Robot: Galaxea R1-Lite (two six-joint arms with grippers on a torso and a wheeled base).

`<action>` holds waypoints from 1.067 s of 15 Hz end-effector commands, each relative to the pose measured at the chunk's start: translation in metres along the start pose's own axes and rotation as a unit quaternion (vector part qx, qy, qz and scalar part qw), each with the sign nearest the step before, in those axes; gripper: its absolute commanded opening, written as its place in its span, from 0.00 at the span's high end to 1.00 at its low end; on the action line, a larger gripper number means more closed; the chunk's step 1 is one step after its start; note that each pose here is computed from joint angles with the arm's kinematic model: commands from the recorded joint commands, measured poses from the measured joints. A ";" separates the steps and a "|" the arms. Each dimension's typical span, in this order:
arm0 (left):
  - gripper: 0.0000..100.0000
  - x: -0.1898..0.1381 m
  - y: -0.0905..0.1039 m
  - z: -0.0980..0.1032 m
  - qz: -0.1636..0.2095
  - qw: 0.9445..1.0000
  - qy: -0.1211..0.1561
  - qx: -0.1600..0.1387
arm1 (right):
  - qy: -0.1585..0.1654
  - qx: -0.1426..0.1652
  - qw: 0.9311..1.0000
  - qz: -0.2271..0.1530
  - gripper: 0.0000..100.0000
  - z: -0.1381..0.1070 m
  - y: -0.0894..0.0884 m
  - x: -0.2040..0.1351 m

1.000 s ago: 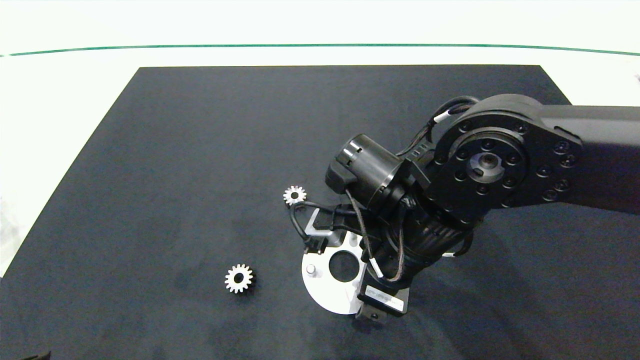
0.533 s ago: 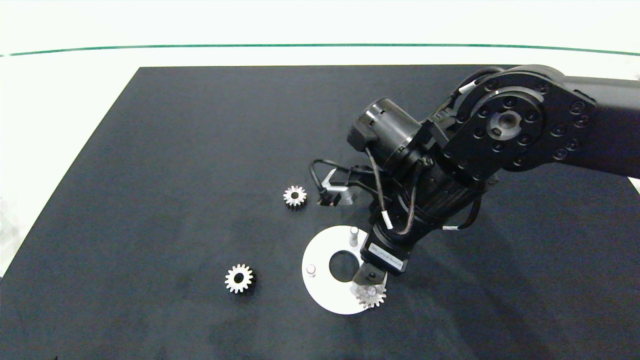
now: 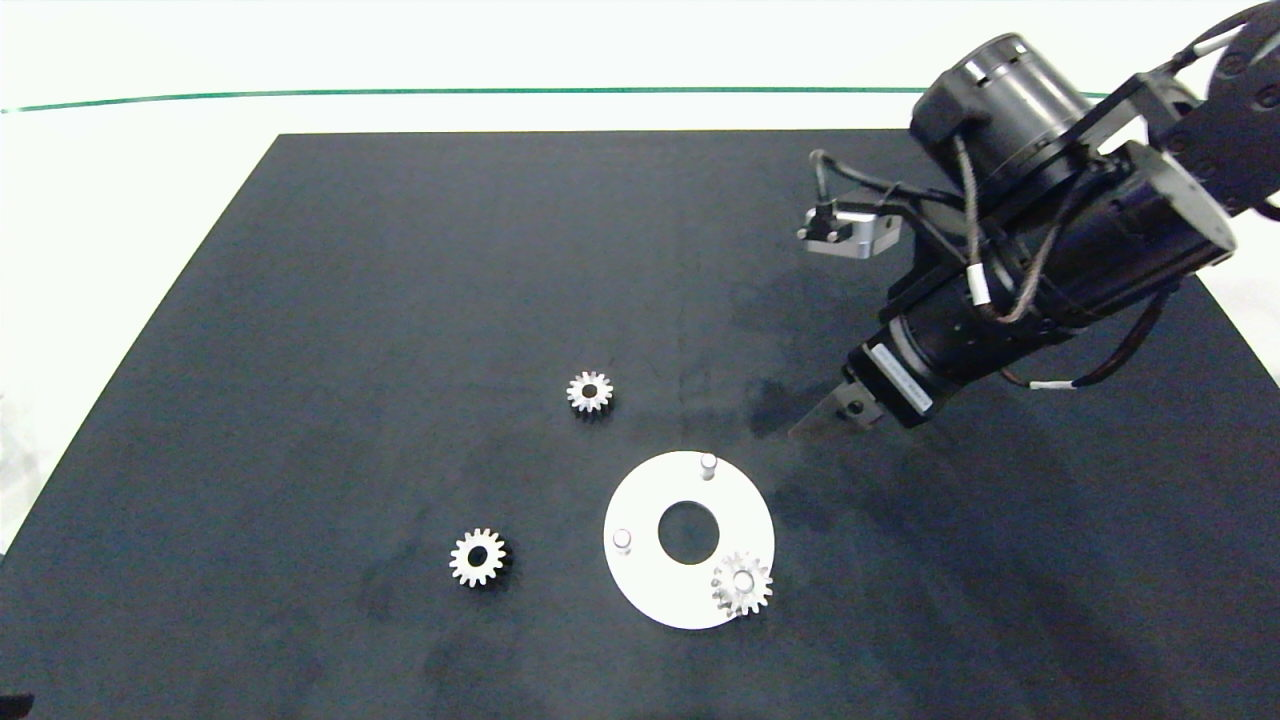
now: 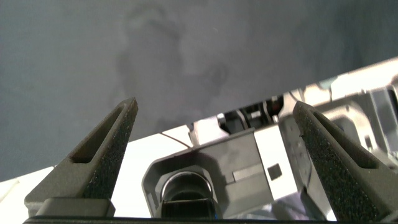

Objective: Install three planetary gears onto the carrier pins

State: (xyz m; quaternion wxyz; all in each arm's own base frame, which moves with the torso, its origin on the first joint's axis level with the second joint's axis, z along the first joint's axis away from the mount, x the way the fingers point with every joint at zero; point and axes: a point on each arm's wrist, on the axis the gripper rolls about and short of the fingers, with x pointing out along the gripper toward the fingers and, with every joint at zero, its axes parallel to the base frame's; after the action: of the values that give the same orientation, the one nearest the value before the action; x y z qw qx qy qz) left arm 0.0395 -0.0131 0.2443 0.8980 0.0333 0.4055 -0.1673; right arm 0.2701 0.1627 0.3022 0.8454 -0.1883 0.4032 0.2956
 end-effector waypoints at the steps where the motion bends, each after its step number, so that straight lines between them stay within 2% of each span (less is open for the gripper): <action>1: 0.00 0.011 -0.004 0.005 -0.040 0.998 0.036 0.031 | -0.054 0.021 0.998 -0.029 0.00 -0.012 -0.013 -0.052; 3: 0.00 0.018 -0.008 0.007 -0.065 0.996 0.037 0.056 | -0.066 0.023 0.997 -0.030 0.00 -0.020 -0.012 -0.068; 6: 0.00 0.040 -0.013 0.014 -0.085 0.993 0.009 0.079 | -0.078 0.033 0.996 -0.021 0.00 -0.028 -0.019 -0.079; 9: 0.00 0.064 -0.022 0.020 -0.107 0.988 -0.018 0.108 | -0.082 0.044 0.995 -0.027 0.00 -0.033 -0.026 -0.085; 12: 0.00 0.082 -0.030 0.030 -0.115 0.985 -0.001 0.130 | -0.089 0.049 0.995 -0.024 0.00 -0.039 -0.027 -0.093; 16: 0.00 0.098 -0.034 0.041 -0.116 0.982 -0.009 0.149 | -0.105 0.057 0.993 -0.020 0.00 -0.046 -0.030 -0.107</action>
State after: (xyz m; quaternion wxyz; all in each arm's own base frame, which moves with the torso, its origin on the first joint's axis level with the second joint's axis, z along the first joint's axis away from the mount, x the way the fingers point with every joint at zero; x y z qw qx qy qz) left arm 0.1107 -0.0755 0.2075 0.8682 0.1127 0.3534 -0.3296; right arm 0.2160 0.0812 0.3580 0.8958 -0.1167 0.3288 0.2755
